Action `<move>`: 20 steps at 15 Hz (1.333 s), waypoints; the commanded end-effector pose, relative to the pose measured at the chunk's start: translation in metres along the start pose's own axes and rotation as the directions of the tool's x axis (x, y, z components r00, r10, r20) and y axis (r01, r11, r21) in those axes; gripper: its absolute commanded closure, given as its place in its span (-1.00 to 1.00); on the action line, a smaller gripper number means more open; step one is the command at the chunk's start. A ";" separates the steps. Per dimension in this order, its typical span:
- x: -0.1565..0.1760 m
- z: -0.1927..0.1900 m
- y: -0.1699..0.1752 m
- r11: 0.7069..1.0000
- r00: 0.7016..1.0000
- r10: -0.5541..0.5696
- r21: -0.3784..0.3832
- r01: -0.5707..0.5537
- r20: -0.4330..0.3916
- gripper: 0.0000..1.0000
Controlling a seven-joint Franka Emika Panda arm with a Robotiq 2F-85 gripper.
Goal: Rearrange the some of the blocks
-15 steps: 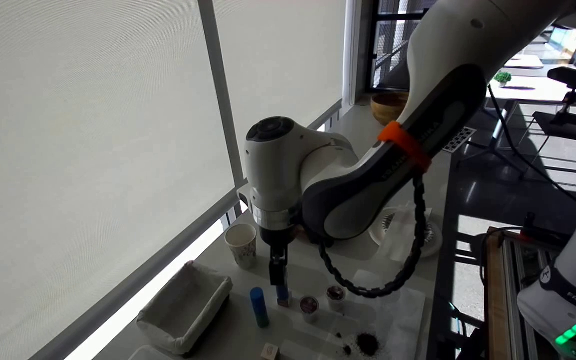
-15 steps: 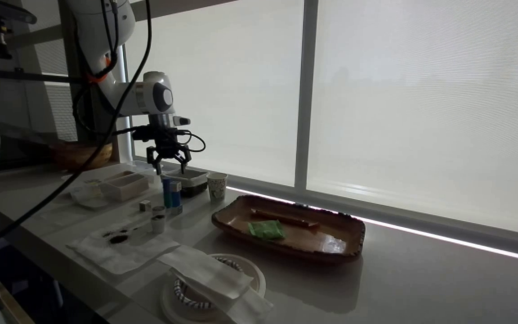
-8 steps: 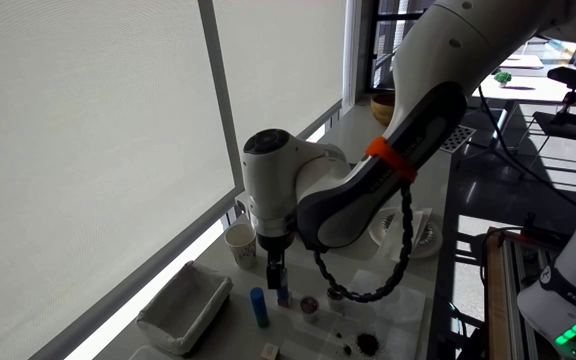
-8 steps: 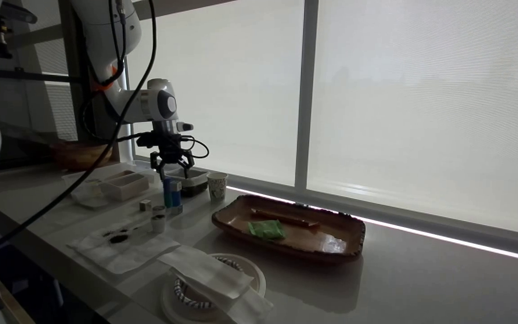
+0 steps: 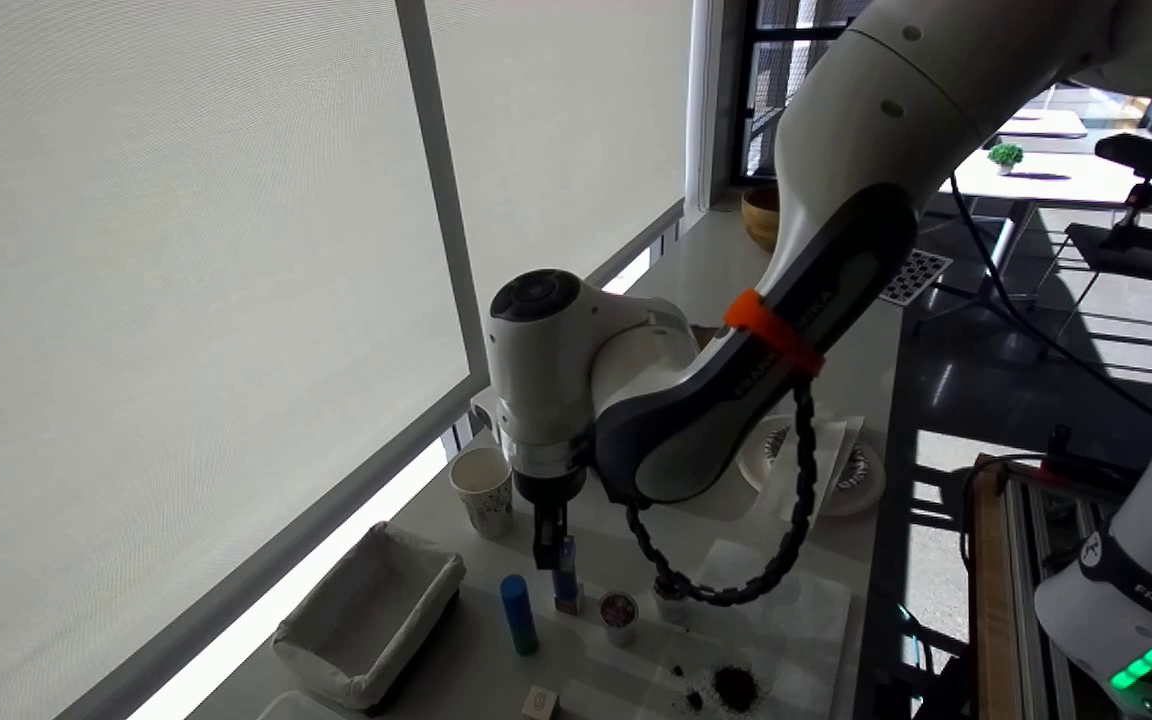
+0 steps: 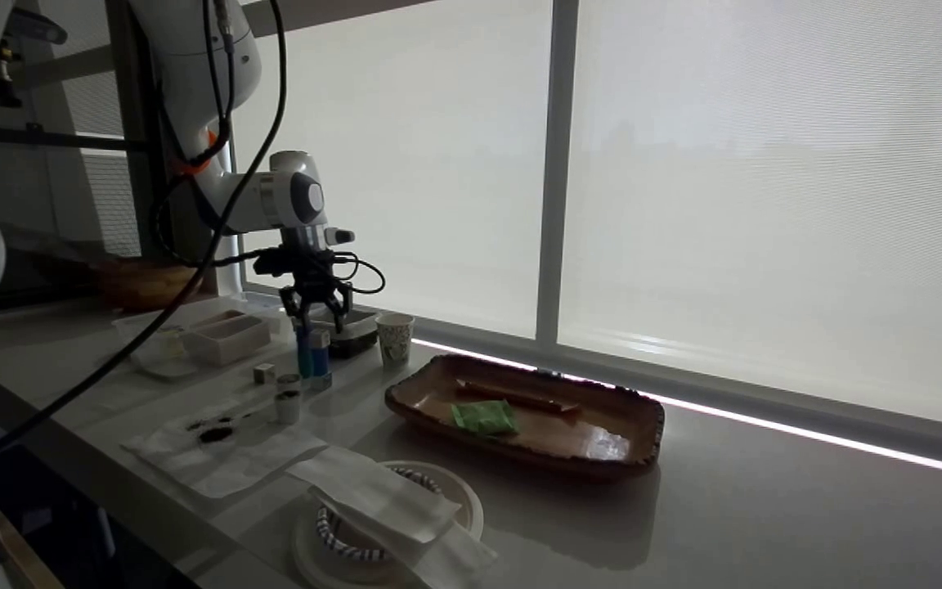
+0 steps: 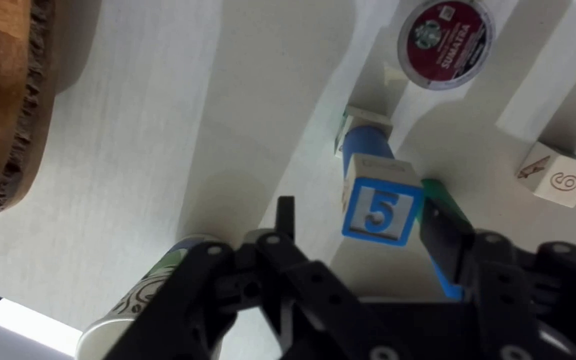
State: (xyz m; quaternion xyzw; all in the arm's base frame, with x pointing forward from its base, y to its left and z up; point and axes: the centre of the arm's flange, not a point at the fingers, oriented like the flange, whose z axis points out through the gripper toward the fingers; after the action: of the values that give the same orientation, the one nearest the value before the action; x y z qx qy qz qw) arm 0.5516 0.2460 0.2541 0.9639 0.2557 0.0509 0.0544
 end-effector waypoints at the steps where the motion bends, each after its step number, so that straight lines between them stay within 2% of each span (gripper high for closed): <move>1: 0.000 0.008 0.000 1.000 1.000 0.006 -0.020 -0.006 -0.014 0.28; 4: 0.000 0.008 0.003 1.000 1.000 0.009 -0.015 -0.009 -0.012 0.72; 5: 0.001 0.008 0.004 1.000 1.000 0.008 -0.012 -0.008 -0.013 0.79; 8: 0.000 0.002 0.005 1.000 1.000 0.009 -0.014 -0.009 -0.015 0.79; 11: -0.003 -0.011 0.016 0.998 0.999 0.034 -0.057 -0.036 -0.034 0.79; 16: -0.013 0.018 0.050 0.984 0.985 0.149 -0.091 -0.156 -0.085 0.79; 20: -0.026 0.055 0.059 0.978 0.980 0.191 -0.067 -0.195 -0.063 0.79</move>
State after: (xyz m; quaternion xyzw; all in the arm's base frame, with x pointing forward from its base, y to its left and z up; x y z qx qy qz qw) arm 0.5723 0.1823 0.2349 0.9770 0.1740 0.0930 0.0814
